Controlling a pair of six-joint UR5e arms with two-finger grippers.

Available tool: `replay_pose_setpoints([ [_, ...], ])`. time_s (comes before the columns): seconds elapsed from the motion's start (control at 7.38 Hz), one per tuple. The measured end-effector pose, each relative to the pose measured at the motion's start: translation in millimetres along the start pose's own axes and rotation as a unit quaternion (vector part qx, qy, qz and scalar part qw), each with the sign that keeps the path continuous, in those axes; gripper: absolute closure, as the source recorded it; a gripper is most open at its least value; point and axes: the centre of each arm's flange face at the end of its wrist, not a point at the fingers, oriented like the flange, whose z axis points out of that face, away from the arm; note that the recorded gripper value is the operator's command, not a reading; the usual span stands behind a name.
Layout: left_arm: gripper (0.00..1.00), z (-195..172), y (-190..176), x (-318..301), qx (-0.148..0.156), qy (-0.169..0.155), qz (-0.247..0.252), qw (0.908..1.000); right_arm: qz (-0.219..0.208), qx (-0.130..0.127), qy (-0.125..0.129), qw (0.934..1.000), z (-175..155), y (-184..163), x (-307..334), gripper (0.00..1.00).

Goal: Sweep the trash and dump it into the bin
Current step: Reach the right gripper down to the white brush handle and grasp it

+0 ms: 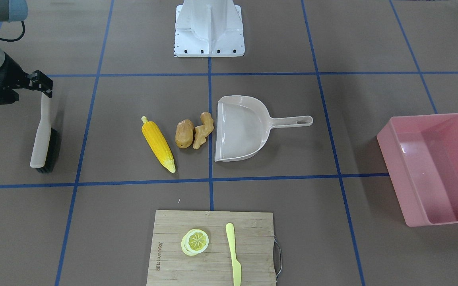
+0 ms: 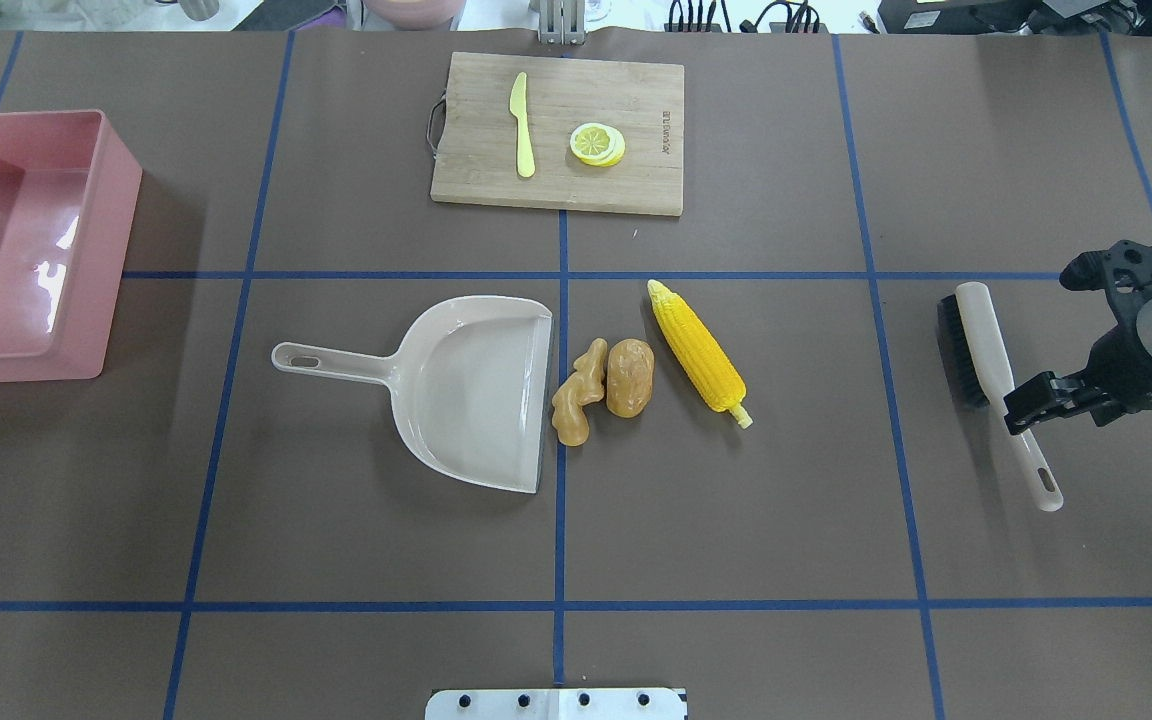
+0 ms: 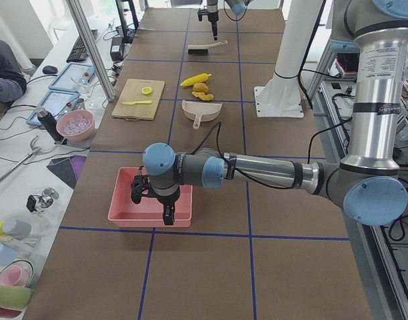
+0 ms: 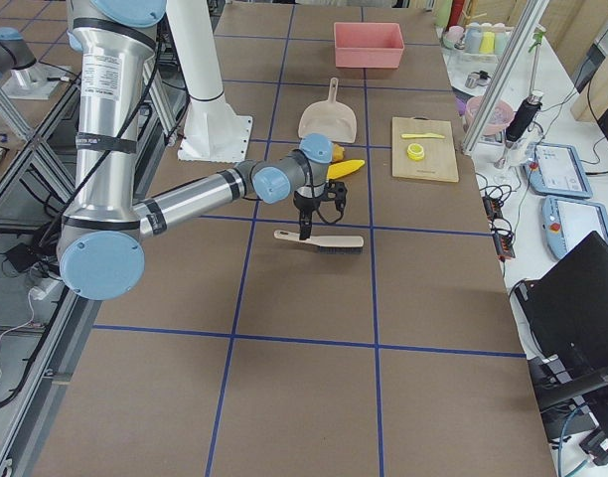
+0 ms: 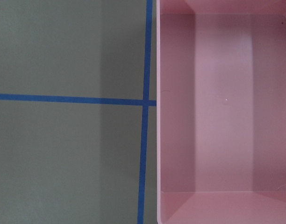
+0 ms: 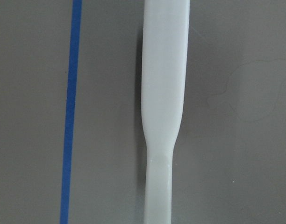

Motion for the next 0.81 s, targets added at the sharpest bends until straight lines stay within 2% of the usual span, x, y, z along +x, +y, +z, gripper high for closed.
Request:
replay_pose_setpoints([
  [0.27,0.01,4.5,2.5,-3.5,-0.008,-0.002,0.034,0.9994,-0.007,-0.016,0.001,0.9999,22.7,-1.5,-1.9,0.0],
  [0.81,0.01,11.5,2.9,-10.0,-0.014,-0.005,0.045,0.9989,-0.007,-0.037,0.006,0.9993,43.2,0.6,-3.6,0.0],
])
